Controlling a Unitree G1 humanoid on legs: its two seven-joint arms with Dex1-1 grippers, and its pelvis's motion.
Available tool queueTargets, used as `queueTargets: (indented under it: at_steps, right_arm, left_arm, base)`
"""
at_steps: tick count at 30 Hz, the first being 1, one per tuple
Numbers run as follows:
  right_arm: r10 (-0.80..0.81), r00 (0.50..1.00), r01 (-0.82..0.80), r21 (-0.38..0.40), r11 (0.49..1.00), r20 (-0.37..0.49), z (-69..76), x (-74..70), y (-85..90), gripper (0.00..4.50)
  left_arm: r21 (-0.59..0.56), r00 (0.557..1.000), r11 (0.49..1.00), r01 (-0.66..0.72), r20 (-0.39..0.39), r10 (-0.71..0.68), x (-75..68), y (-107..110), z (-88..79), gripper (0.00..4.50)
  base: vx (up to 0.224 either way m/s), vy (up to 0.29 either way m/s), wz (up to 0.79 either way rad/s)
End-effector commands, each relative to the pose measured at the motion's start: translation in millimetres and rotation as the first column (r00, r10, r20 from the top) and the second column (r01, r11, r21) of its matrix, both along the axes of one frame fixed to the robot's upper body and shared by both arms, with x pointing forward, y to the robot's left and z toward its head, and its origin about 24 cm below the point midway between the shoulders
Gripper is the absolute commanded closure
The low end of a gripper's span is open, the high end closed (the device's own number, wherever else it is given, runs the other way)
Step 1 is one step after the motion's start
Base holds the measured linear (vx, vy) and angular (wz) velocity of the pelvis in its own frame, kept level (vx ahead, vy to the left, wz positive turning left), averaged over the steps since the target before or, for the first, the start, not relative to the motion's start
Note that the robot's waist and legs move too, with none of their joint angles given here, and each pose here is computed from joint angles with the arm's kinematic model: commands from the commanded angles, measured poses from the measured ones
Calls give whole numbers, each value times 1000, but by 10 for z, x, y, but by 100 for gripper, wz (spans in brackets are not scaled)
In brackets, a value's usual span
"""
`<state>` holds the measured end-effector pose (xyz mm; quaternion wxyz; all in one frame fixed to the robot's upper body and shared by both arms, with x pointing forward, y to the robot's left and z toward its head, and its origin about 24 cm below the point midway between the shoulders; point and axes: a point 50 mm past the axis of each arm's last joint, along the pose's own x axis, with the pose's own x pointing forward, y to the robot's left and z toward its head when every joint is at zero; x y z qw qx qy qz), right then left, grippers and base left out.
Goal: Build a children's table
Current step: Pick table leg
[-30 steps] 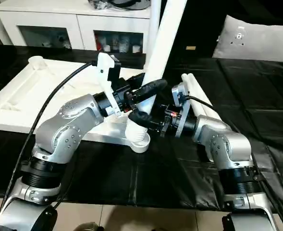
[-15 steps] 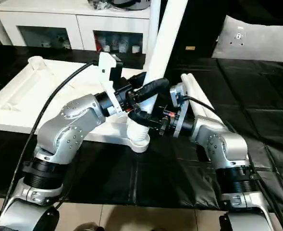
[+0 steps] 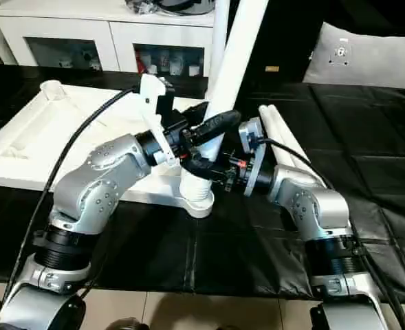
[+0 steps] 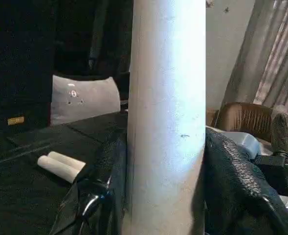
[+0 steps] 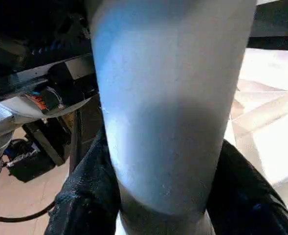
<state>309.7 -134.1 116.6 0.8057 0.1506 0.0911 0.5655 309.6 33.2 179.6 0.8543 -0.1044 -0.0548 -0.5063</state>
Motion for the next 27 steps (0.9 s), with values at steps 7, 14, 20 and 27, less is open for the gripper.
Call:
queueTargets:
  at_steps: [7,14,20,27]
  right_arm:
    - [-101,995,101,-10,995,-15,9,74,-60,259]
    - [-125,992,125,-8,992,-32,-39,66,-57,259]
    - [-123,992,123,-2,992,-43,-53,47,-37,261]
    - [-126,991,126,-4,992,-44,-60,48,-17,261]
  left_arm:
    - [-95,994,990,104,-24,-107,-97,-86,92,176]
    - [-181,977,962,204,-23,-212,-195,-132,160,122]
    - [-132,974,970,206,-65,-216,-199,-141,87,74]
    - [-177,979,969,172,-78,-188,-163,-106,117,15]
  base:
    - [0,0,0]
    - [0,0,0]
    - [0,0,0]
    - [0,0,0]
